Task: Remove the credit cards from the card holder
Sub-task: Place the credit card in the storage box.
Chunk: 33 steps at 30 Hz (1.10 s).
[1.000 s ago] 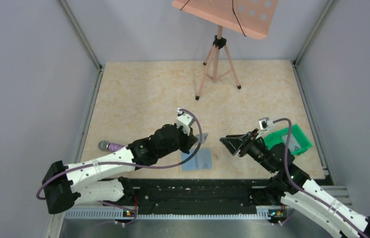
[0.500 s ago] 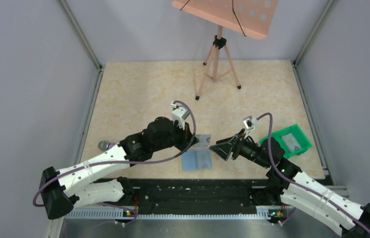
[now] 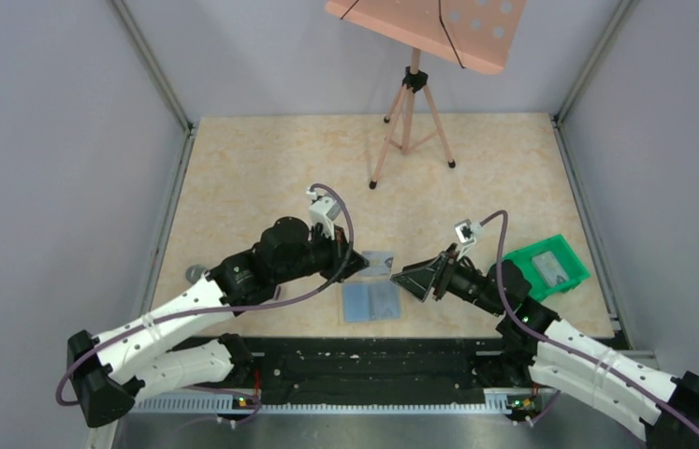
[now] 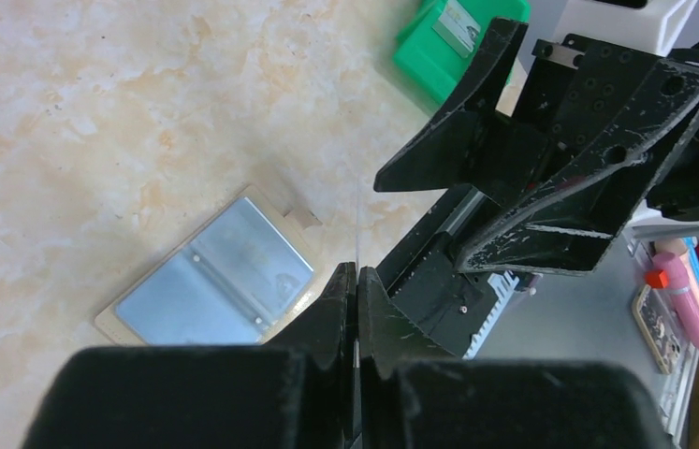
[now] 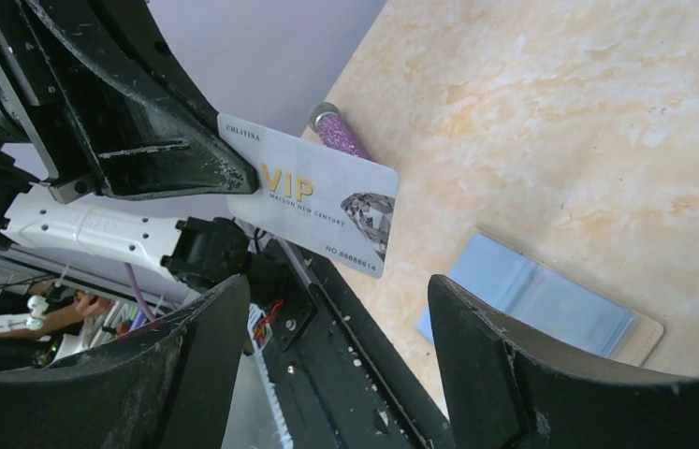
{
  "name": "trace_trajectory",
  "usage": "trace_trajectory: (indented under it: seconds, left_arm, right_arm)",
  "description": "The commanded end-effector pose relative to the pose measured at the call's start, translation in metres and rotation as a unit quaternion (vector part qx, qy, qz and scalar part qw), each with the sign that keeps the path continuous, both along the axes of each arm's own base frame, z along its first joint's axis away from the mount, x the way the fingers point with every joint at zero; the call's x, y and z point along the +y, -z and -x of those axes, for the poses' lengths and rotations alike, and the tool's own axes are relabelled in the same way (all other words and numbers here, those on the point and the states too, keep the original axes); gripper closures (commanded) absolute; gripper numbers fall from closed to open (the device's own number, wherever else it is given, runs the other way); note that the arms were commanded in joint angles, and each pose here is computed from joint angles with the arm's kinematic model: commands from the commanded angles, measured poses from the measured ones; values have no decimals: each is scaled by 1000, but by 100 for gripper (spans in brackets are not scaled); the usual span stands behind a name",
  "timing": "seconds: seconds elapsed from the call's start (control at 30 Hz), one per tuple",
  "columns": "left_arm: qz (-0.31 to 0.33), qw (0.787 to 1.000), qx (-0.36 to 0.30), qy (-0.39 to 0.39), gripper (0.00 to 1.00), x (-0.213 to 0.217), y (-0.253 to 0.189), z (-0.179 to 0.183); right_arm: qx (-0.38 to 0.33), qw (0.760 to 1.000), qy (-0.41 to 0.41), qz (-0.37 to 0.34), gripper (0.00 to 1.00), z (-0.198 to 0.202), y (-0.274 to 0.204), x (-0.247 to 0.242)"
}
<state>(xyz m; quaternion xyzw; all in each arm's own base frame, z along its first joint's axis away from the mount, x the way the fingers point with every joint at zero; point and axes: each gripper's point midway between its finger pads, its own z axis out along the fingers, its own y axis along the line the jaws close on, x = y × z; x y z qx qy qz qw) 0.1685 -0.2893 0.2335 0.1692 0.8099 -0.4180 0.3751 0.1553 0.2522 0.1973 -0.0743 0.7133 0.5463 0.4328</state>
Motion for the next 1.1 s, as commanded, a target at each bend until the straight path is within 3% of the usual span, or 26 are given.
trace_trajectory:
  seconds: [0.0, 0.17, 0.37, 0.6, 0.77, 0.83, 0.93, 1.0, 1.07]
  left_arm:
    - [44, 999, -5, 12, 100, -3, -27, 6]
    - [67, 998, -4, 16, 100, -3, -35, 11]
    - [82, 996, 2, 25, 100, -6, -38, 15]
    - [98, 995, 15, 27, 100, -8, -33, 18]
    - [104, 994, 19, 23, 100, -10, -29, 16]
    - [101, 995, 16, 13, 100, -8, -27, 13]
    - [91, 996, 14, -3, 86, -4, -23, 8]
    - [74, 997, 12, -26, 69, 2, -18, 2]
    - [54, 997, 5, -50, 43, 9, -13, -6]
  right_arm:
    - [-24, 998, -10, -49, 30, -2, -30, 7]
    - [-24, 998, -27, -56, 31, -4, -33, 14]
    - [-26, 993, -44, -103, 40, -2, -39, 14]
    - [-33, 991, -56, -119, 65, 2, -44, 11]
    - [-44, 989, -59, -128, 99, 5, -49, 8]
    - [-44, 989, -59, -130, 100, 5, -49, 7]
    - [-38, 989, -54, -135, 100, 4, -50, 5]
    - [-25, 990, -38, -136, 100, -2, -51, 2]
    - [-11, 991, -3, -133, 100, -13, -52, -4]
